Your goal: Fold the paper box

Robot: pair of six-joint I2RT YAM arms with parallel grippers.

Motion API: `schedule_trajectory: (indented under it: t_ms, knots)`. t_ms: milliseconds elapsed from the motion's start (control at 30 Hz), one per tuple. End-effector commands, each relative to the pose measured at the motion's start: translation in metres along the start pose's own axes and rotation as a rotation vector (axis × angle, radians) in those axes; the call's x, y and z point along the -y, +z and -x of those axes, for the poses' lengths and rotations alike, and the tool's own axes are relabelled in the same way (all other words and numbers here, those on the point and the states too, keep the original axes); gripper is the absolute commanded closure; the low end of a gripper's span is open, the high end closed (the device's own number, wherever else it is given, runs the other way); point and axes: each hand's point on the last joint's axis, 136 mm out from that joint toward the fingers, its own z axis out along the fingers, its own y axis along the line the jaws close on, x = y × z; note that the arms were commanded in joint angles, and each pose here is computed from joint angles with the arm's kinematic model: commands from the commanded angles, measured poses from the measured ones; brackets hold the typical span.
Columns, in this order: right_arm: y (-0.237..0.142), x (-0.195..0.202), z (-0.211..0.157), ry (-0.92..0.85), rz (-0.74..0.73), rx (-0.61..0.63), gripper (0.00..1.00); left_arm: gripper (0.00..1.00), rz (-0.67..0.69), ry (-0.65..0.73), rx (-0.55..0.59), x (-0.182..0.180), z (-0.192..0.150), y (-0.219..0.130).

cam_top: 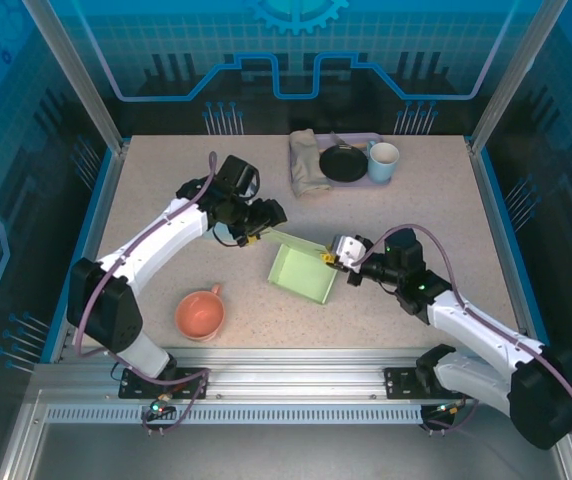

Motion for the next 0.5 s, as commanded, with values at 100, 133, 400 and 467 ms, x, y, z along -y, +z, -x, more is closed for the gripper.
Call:
schedule_trajectory:
  t_ms: [100,133,400,467]
  knots:
    - [0.005,0.003,0.001,-0.004,-0.033,0.019,1.00,0.32,-0.027,-0.004,-0.031,0.010,-0.005,0.012]
    - [0.006,0.002,0.000,-0.003,-0.030,0.017,1.00,0.33,-0.029,-0.004,-0.034,0.011,-0.005,0.013]
    - [0.010,0.001,-0.006,0.016,-0.030,0.004,1.00,0.37,-0.066,0.000,-0.055,0.027,-0.013,0.019]
    - [0.014,-0.002,-0.009,0.014,-0.024,-0.005,1.00,0.39,-0.076,0.003,-0.060,0.031,-0.016,0.020]
